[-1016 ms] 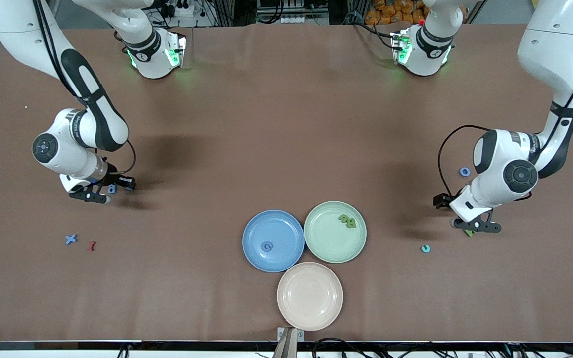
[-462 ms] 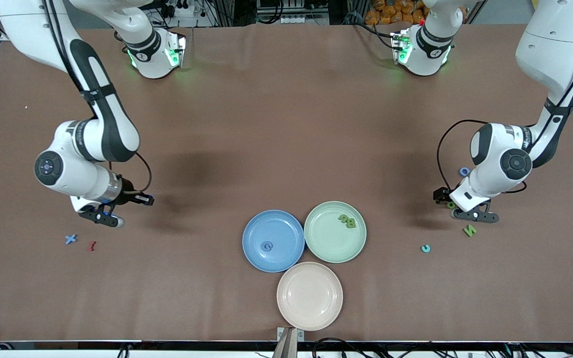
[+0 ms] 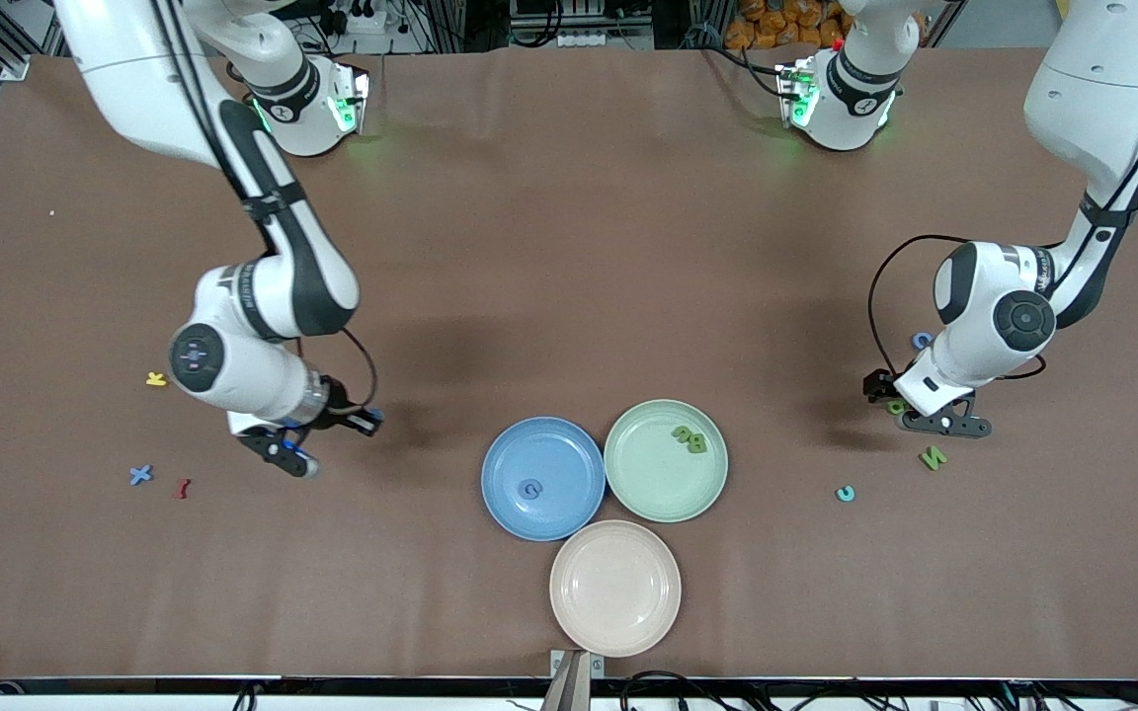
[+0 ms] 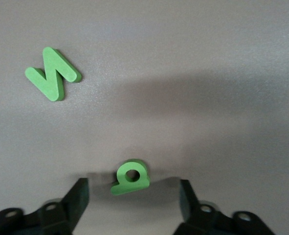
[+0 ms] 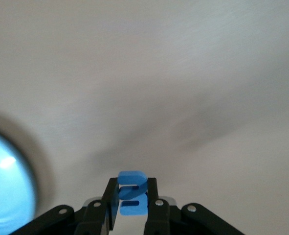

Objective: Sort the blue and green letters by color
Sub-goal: 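Carry the blue E to the blue plate while the left gripper grasps green b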

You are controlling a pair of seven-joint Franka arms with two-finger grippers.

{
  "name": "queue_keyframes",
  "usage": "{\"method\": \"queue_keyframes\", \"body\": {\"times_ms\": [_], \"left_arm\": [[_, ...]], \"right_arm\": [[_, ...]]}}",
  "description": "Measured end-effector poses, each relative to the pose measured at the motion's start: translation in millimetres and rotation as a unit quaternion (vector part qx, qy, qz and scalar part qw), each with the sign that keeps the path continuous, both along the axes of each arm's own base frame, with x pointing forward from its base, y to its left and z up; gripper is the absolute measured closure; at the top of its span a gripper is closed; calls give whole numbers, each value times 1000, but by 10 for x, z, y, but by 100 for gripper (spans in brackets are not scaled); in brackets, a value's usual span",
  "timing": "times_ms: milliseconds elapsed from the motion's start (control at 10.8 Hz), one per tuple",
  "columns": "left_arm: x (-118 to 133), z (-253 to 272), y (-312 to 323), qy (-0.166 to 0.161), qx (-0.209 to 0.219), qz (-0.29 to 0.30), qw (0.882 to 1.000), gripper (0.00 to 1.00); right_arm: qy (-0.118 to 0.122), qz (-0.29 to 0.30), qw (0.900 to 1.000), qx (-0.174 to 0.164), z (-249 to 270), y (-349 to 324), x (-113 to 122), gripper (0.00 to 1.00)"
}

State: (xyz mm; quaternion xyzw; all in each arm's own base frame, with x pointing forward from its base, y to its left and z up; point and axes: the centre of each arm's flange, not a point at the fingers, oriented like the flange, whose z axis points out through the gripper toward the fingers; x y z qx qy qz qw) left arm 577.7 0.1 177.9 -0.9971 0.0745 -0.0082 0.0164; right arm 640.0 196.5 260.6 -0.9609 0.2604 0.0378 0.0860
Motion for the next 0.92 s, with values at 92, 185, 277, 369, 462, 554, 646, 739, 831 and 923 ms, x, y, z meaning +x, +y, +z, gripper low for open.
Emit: {"method": "queue_keyframes", "body": {"times_ms": [92,185,277,369,462,554,646,739,831,923], "left_arm": [[-6,-8,12,-2,0,1,1000,27],[-15,-21,21,-4,-1,1,1000,28],[-25,-37,28,-3,-1,2,1000,31],[-23,-34,29,-5,-1,2,1000,35],[-14,-19,20,-7,-1,1,1000,50],[-12,-15,17,-8,-1,1,1000,56],[-10,-10,14,-9,-1,1,1000,60],[0,31,28,-11,0,2,1000,66],[-4,15,26,-11,-1,2,1000,66],[-2,10,20,-11,-1,1,1000,66]], "right_arm": [[-3,-21,1000,3,28,269,46,73],[-5,-46,999,6,42,481,94,73],[-5,-69,998,9,36,643,138,73],[-6,-90,996,13,21,805,183,73],[-8,-108,994,20,4,977,233,73],[-15,-126,991,29,-12,1125,279,73],[-26,-151,987,44,-33,1254,311,73],[-37,-180,981,61,-65,1378,321,73],[-47,-208,974,78,-99,1520,317,73],[-51,-229,968,90,-141,1653,298,73]]}}
